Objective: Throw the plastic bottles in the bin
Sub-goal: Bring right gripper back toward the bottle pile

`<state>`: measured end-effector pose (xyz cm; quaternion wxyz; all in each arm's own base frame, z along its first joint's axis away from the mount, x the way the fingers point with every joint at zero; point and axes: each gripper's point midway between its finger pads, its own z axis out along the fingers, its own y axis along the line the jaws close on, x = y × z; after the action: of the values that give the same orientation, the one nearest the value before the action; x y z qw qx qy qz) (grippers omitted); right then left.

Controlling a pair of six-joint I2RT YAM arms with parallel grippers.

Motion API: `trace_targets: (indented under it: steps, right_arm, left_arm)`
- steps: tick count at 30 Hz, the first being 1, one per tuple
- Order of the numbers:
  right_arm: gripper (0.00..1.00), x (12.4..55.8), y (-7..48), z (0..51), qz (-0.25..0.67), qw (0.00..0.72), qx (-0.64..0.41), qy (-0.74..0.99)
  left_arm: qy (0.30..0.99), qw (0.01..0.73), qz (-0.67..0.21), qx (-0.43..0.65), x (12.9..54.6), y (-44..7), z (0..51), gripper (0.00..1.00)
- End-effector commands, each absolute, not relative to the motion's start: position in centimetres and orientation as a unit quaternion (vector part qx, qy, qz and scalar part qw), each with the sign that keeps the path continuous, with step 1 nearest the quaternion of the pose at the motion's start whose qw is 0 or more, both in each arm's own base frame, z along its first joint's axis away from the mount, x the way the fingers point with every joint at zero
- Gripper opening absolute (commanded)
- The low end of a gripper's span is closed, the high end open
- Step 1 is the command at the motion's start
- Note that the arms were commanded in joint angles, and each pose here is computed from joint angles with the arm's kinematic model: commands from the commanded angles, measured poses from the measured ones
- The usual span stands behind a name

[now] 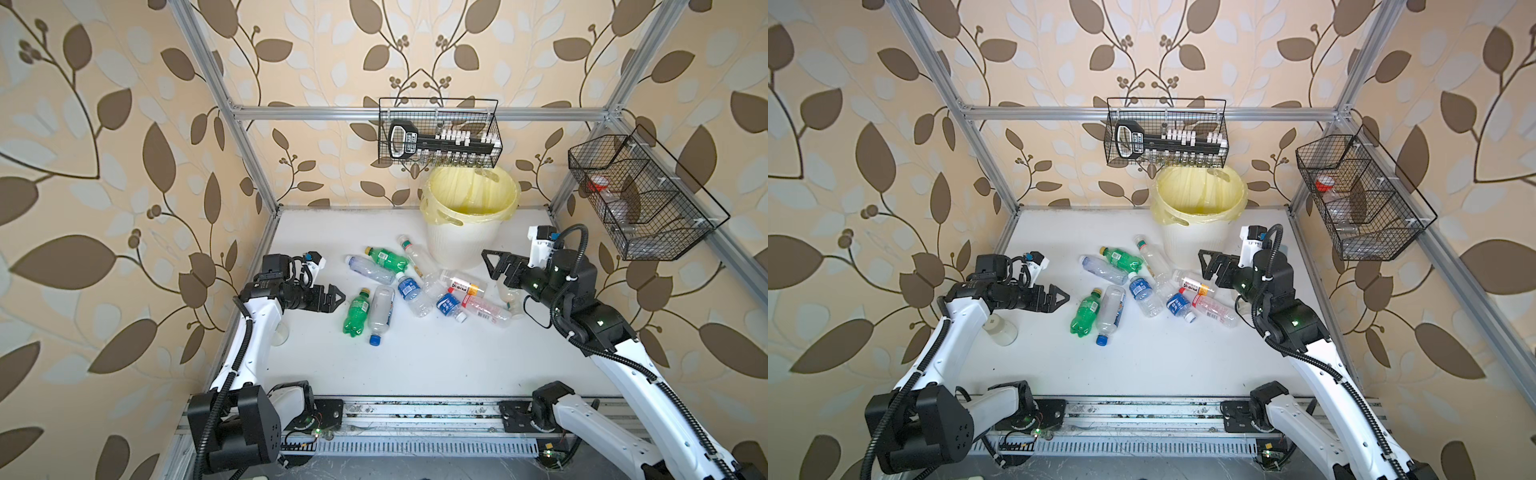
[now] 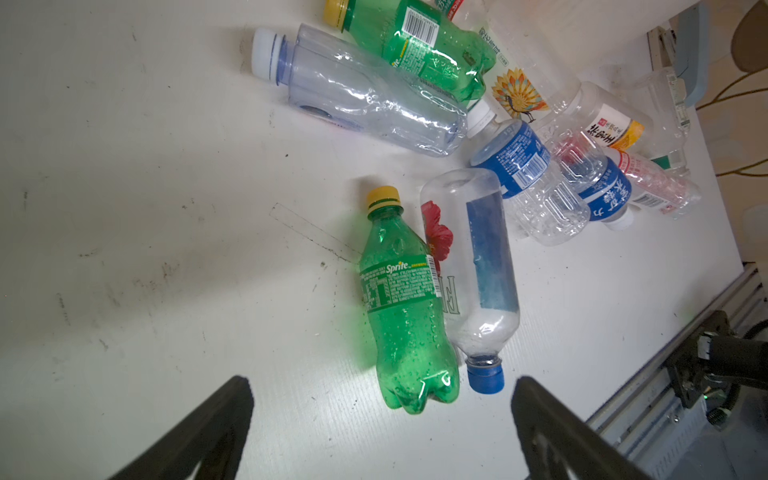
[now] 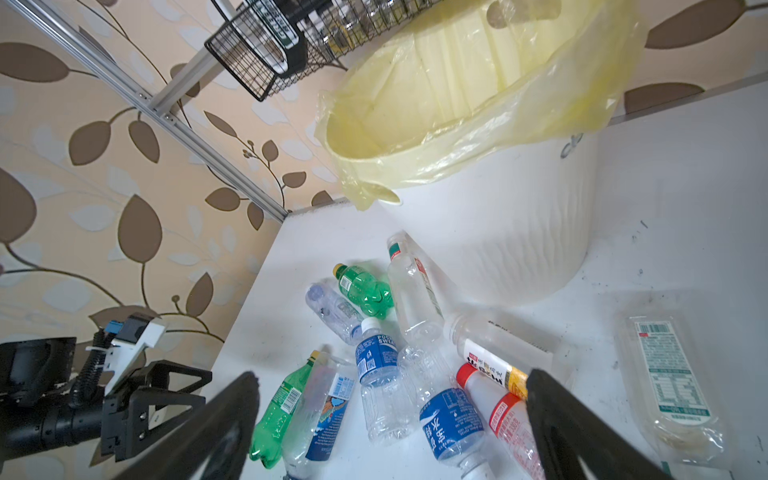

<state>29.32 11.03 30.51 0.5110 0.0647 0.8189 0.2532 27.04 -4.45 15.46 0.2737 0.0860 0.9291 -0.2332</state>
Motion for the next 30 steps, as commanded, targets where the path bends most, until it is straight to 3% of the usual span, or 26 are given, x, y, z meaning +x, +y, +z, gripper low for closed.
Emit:
trace_targets:
  steps: [1,16,24,30]
  right_arm:
    - [1.00,28.8,10.7,28.0,0.230,0.490,0.064,0.838]
    - [1.00,25.8,12.4,22.0,0.209,0.447,0.069,0.867]
    - [1.00,24.1,12.5,20.2,0.208,0.453,0.076,0.864]
    - [1.00,23.1,12.1,19.4,0.204,0.445,0.078,0.868]
  left_arm:
    - [0.921,0.278,-0.255,0.095,27.3,-4.9,16.6,0.99]
    - [0.922,0.275,-0.255,0.097,27.3,-5.3,17.1,0.99]
    - [0.929,0.275,-0.173,0.179,25.2,-7.5,16.3,0.99]
    - [0.939,0.264,-0.130,0.179,26.1,-7.7,16.3,0.99]
